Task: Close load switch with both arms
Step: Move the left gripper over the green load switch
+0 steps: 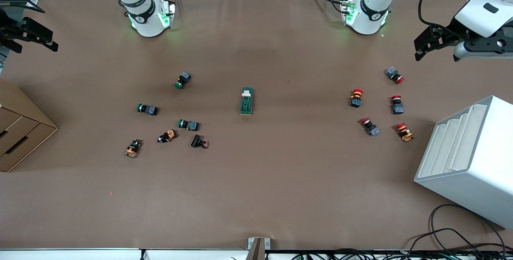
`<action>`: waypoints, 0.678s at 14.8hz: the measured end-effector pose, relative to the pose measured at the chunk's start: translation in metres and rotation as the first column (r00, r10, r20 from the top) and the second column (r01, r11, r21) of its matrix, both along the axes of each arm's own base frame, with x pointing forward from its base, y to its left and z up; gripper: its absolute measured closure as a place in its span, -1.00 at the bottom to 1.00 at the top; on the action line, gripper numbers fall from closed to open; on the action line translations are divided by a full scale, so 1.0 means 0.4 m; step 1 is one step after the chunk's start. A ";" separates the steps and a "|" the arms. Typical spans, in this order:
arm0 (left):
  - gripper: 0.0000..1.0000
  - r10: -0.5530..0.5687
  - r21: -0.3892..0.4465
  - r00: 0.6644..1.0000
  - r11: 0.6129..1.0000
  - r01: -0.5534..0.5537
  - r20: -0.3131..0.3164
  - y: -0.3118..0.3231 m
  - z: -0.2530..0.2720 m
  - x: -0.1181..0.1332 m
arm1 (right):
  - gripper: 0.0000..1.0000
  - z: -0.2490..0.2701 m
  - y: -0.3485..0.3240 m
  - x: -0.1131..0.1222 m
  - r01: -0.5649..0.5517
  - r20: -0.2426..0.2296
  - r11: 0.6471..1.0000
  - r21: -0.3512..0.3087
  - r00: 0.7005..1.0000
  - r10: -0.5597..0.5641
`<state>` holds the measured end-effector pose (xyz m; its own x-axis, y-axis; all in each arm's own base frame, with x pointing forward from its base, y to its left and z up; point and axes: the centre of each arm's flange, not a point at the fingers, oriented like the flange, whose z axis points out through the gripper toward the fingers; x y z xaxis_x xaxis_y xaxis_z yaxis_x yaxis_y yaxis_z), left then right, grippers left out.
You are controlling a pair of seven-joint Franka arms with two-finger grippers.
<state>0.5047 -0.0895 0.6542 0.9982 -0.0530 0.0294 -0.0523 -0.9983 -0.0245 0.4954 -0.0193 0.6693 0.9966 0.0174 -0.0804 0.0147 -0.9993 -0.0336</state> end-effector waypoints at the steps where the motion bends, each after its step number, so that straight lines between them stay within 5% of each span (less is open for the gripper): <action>1: -1.00 -0.001 0.000 1.000 1.000 0.001 0.000 -0.001 0.000 0.000 | -1.00 0.000 0.000 0.000 0.000 0.000 1.000 0.000 1.000 0.000; 6: -1.00 -0.039 -0.019 0.999 0.999 0.040 0.016 -0.057 0.008 0.024 | -1.00 0.000 0.001 0.000 -0.001 0.000 1.000 0.000 1.000 0.001; 10: -1.00 -0.053 -0.060 0.998 0.997 0.055 0.035 -0.315 -0.059 0.030 | -1.00 0.000 0.002 0.000 -0.002 0.000 1.000 -0.001 1.000 0.002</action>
